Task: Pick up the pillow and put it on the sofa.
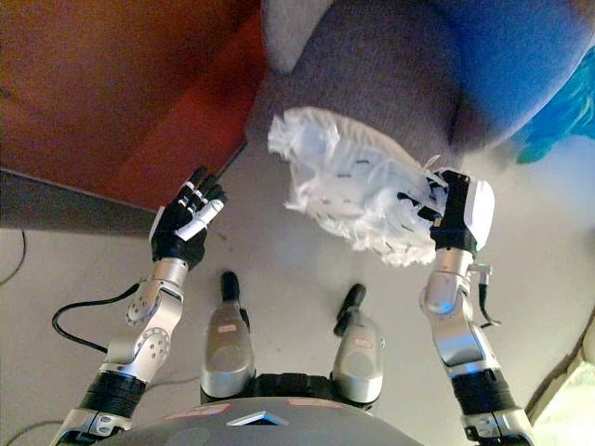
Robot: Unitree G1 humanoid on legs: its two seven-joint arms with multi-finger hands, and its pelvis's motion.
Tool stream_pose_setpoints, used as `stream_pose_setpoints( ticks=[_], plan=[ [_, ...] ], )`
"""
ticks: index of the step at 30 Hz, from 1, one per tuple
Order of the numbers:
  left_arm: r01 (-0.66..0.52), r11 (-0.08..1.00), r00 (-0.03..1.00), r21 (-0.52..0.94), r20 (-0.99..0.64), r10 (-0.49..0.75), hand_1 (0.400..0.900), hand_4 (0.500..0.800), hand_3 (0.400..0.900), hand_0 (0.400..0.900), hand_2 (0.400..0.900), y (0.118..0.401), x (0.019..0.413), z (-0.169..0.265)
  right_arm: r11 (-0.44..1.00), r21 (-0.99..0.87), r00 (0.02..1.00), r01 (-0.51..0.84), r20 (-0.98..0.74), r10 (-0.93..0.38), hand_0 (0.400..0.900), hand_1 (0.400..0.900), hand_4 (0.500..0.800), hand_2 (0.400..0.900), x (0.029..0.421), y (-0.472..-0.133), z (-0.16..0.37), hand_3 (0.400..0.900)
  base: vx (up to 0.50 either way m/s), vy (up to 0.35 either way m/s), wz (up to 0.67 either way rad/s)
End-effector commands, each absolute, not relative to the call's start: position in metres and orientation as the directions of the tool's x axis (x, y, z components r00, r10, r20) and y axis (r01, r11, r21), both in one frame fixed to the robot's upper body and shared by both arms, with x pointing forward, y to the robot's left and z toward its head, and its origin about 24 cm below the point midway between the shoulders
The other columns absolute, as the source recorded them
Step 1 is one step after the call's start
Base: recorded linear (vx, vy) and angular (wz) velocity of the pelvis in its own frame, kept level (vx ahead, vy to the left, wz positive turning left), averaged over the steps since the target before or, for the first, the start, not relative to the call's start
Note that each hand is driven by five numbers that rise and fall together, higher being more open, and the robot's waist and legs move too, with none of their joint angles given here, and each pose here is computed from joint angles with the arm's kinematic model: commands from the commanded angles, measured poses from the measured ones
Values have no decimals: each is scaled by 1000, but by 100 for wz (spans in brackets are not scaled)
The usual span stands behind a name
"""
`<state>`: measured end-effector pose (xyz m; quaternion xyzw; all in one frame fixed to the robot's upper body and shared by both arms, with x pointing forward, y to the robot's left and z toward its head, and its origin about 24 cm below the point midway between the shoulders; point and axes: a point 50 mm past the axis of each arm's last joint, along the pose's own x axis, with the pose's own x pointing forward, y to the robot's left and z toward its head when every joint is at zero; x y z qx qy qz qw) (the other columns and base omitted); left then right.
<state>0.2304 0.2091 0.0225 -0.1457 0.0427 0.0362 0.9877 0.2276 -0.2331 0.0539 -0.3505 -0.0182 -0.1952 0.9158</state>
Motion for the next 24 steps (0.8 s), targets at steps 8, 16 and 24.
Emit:
stream_pose_setpoints(
  ticks=[8,16,24],
  plan=[
    [-30,955,1000,-294,-2,31,900,800,900,900,900,209,223,43,717,-501,838,485,501,-216,400,400,500,400,230,-239,136,400,75,38,-8],
    [-44,958,999,-283,-33,36,900,800,900,900,900,215,219,39,740,-512,881,436,410,-236,400,400,500,400,252,-251,138,400,53,5,6],
    [-25,965,998,-263,-56,11,900,800,900,900,900,219,216,37,725,-516,886,455,339,-315,400,400,500,400,276,-261,126,400,28,-30,15]
  ],
)
